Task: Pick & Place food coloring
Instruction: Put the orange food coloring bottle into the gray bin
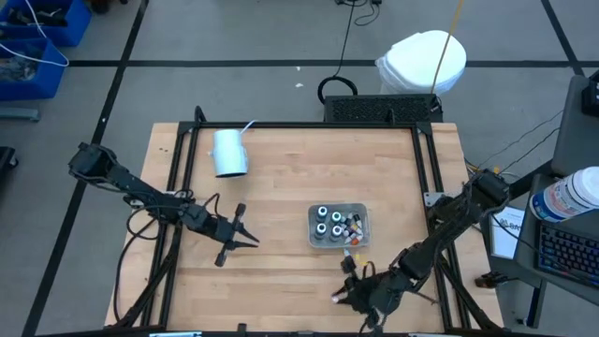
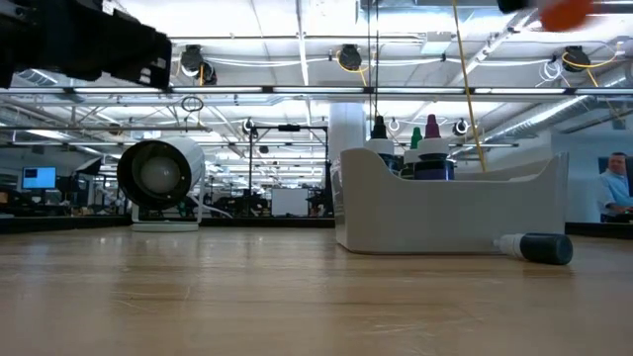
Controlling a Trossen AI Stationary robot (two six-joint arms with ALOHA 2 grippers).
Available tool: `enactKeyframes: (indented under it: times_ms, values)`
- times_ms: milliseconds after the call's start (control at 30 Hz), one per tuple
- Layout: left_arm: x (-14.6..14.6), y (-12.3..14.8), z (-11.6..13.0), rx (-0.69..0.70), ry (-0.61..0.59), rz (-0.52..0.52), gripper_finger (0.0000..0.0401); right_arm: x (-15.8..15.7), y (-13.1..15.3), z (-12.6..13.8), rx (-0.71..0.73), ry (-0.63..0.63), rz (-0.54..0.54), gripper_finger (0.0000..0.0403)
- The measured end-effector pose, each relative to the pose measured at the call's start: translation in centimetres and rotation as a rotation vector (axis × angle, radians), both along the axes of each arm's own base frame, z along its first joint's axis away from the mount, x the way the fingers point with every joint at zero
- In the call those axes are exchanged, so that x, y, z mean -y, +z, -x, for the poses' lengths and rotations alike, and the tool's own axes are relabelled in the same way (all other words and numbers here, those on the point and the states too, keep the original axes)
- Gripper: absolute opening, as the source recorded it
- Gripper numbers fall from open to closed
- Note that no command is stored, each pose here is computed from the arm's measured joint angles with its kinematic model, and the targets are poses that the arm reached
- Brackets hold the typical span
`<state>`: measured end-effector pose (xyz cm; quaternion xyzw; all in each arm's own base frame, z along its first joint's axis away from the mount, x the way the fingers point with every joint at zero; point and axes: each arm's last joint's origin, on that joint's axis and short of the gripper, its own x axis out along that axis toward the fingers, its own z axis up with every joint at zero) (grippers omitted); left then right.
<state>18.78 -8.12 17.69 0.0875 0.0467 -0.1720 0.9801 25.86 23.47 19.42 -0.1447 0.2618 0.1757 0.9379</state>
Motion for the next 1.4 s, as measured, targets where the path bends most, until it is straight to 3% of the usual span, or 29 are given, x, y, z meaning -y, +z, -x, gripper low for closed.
enactKeyframes:
  times_ms: [133, 300, 567, 700, 933, 1233, 1400]
  values:
    - [-0.1, 0.3, -0.1, 0.053, 0.024, -0.052, 0.0063, 1.9, 2.8, 1.1, 0.071, -0.169, 0.079, 0.0060]
    - [-0.2, 0.5, -0.1, 0.088, 0.026, -0.096, 0.0063, 4.2, 5.2, 2.4, 0.127, -0.416, 0.061, 0.0061]
    - [-0.2, 0.4, -0.1, 0.058, 0.034, -0.039, 0.0063, 9.3, 2.3, 3.3, 0.070, -0.665, -0.034, 0.0061]
    - [-0.2, 0.4, -0.1, 0.046, 0.036, -0.009, 0.0063, 10.8, 1.2, 4.2, 0.054, -0.723, -0.064, 0.0061]
    - [-0.2, 0.4, -0.1, 0.032, 0.041, 0.032, 0.0063, 10.8, 1.7, 6.1, 0.069, -0.718, -0.173, 0.0058]
    - [-0.3, 0.7, -0.2, 0.040, 0.102, 0.116, 0.0063, 13.2, -2.0, 6.3, 0.032, -0.856, -0.185, 0.0056]
    - [-0.4, 0.7, -0.2, 0.033, 0.121, 0.145, 0.0063, 14.2, -3.3, 5.8, -0.034, -0.822, -0.170, 0.0056]
